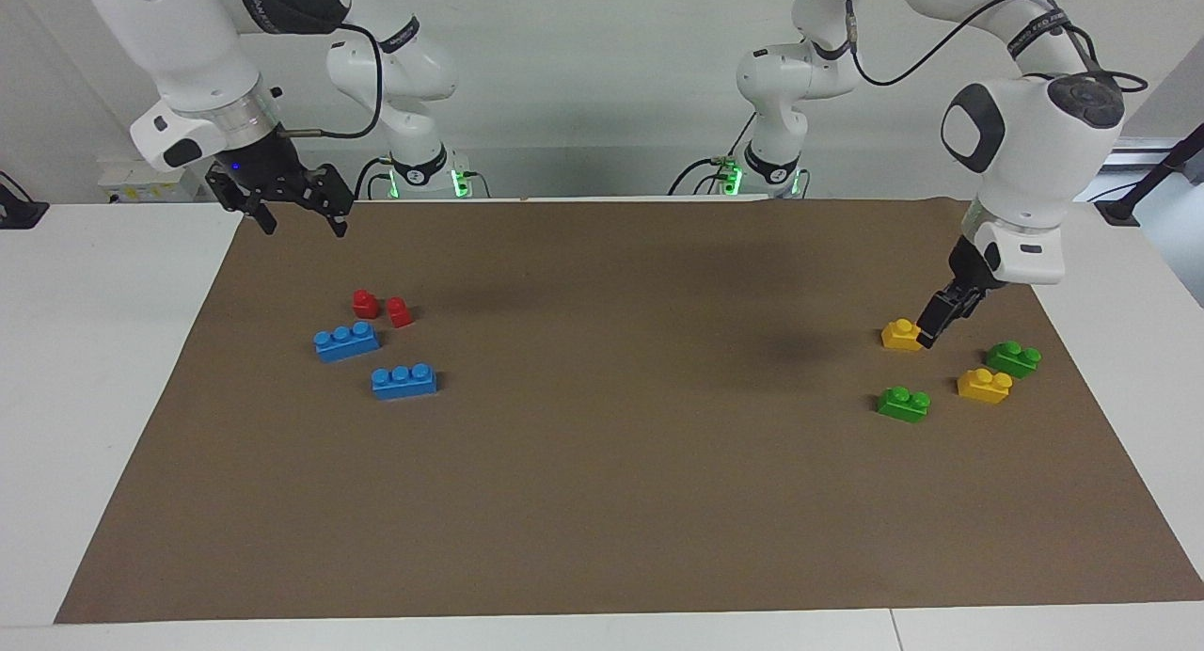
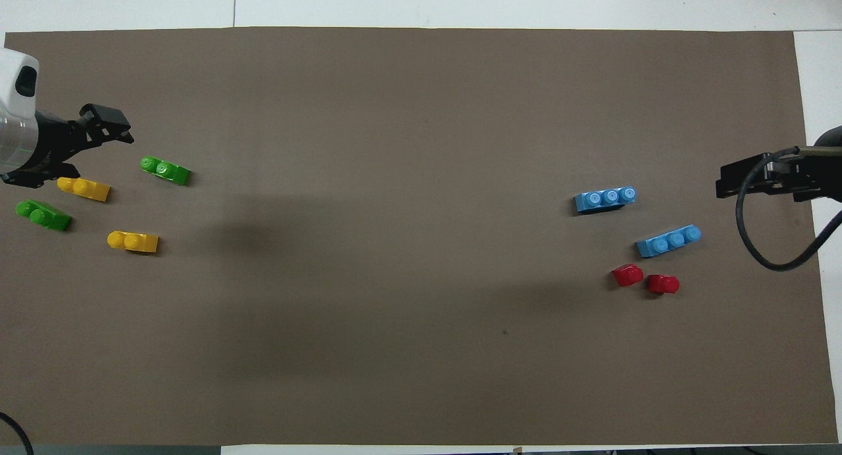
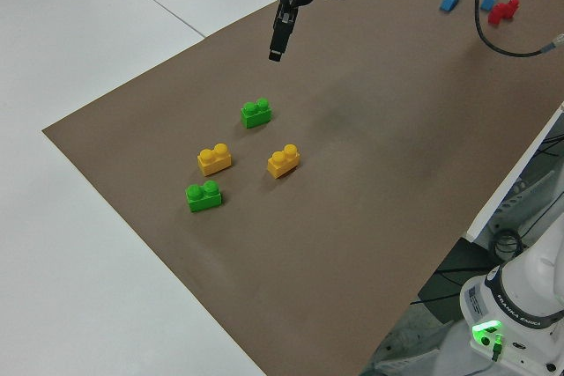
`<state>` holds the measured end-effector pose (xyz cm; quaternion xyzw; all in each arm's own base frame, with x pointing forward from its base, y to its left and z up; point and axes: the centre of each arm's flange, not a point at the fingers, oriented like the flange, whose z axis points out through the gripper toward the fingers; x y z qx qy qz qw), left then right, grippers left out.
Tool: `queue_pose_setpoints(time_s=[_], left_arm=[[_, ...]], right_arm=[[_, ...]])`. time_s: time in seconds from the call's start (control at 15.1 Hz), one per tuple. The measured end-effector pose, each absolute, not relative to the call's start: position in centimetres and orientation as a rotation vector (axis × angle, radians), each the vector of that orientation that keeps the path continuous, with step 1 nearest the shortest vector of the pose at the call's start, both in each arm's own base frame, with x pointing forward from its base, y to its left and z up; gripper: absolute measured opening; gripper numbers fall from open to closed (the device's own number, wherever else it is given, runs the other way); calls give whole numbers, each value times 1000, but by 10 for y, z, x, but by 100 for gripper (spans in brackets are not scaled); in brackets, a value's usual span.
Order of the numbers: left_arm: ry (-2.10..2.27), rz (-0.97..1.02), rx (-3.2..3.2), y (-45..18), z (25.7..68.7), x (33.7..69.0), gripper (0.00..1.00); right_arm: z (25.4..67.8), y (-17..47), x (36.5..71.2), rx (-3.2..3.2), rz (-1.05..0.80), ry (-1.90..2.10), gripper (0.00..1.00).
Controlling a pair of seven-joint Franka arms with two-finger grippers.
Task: Remove green block with left arm and hold with right
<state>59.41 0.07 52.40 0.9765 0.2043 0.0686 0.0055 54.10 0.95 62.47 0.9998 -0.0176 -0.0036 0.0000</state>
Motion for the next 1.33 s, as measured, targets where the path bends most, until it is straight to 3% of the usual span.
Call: queue_pose_setpoints(time_s=[0.53,1.33], left_arm=[[22,-6,3167,-5,592,538,100],[-90,-33,3151,-16,632,529,100]], right_arm=[[615,11,549,3142,-34,-18,100],[611,6,548,3112,-77,-21,100]])
